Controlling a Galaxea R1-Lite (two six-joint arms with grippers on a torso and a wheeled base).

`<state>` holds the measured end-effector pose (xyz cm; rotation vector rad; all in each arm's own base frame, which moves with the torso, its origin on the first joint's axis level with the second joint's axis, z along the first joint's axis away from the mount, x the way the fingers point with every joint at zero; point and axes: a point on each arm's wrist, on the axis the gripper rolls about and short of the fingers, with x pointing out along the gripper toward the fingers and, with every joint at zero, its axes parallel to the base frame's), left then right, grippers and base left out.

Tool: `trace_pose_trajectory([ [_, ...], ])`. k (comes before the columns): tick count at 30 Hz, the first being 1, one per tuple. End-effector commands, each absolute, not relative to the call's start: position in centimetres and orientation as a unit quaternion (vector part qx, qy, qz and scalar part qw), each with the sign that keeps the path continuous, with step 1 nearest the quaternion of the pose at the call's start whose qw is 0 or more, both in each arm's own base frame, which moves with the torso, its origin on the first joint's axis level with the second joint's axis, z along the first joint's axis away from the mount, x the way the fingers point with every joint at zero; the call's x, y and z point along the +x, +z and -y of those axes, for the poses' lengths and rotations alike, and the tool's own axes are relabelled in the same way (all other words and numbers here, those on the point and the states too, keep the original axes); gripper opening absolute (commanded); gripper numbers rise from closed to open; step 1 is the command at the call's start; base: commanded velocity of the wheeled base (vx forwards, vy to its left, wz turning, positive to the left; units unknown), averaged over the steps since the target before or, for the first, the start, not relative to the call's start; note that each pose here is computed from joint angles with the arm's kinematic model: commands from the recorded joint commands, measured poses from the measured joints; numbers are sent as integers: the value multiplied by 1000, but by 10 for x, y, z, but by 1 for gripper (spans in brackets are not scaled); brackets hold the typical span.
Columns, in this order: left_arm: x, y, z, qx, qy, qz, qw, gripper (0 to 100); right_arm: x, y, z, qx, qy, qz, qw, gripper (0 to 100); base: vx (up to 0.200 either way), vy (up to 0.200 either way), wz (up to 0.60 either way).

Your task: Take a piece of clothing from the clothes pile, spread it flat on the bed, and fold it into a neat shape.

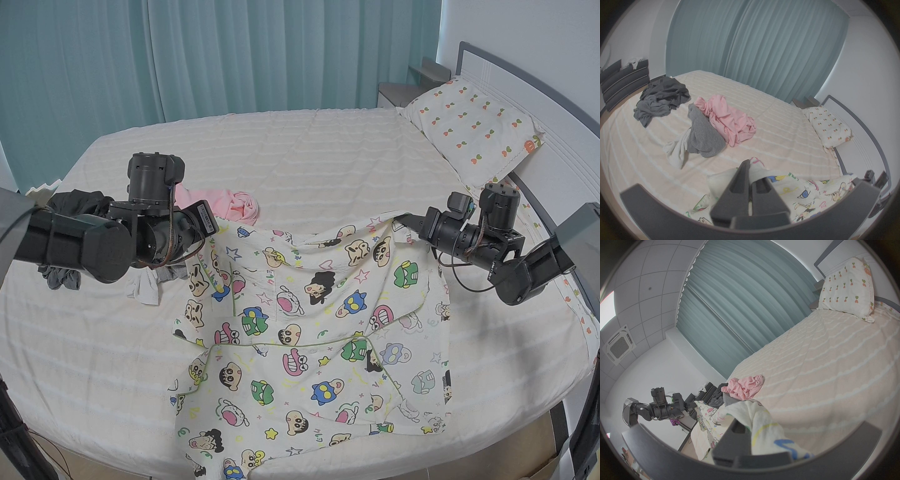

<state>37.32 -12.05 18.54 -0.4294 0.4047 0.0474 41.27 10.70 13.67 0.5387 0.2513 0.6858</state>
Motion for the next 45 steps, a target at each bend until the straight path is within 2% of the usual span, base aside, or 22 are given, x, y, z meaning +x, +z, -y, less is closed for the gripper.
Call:
trace_pose_trajectory([
  [1, 407, 150, 119, -226, 50, -222, 947, 0, 437, 100, -110, 264, 321, -144, 898, 0, 0, 0, 0],
  [10, 442, 103, 117, -225, 74, -246, 940, 0, 463, 83, -99, 268, 302, -150, 903, 0, 0, 0, 0],
  [11, 448, 97, 115, -226, 78, -244, 940, 0, 468, 79, -97, 269, 298, -152, 903, 100, 0, 0, 0],
  [12, 453, 91, 115, -226, 80, -242, 940, 0, 471, 76, -96, 269, 296, -152, 904, 100, 0, 0, 0],
  [13, 454, 90, 115, -226, 80, -242, 940, 100, 472, 75, -96, 270, 296, -153, 903, 100, 0, 0, 0],
  [19, 487, 58, 107, -222, 140, -194, 945, 100, 484, 43, -94, 279, 278, -173, 903, 100, 0, 0, 0],
  [23, 504, 61, 98, -228, 168, -157, 946, 100, 493, 53, -83, 322, 236, -153, 904, 100, 0, 0, 0],
  [28, 508, 68, 91, -227, 170, -147, 948, 100, 490, 56, -64, 331, 214, -152, 906, 100, 0, 0, 0],
  [34, 511, 74, 67, -158, 180, -150, 959, 100, 471, 60, -40, 339, 192, -173, 905, 100, 0, 0, 0],
  [38, 513, 104, 50, -163, 187, -114, 962, 100, 447, 60, -18, 344, 197, -206, 895, 100, 0, 0, 0],
  [42, 500, 146, 36, -214, 198, -83, 953, 100, 420, 51, -4, 338, 211, -246, 884, 100, 0, 0, 0],
  [45, 485, 167, 29, -251, 203, -90, 942, 100, 404, 42, 2, 326, 221, -268, 879, 100, 0, 0, 0],
])
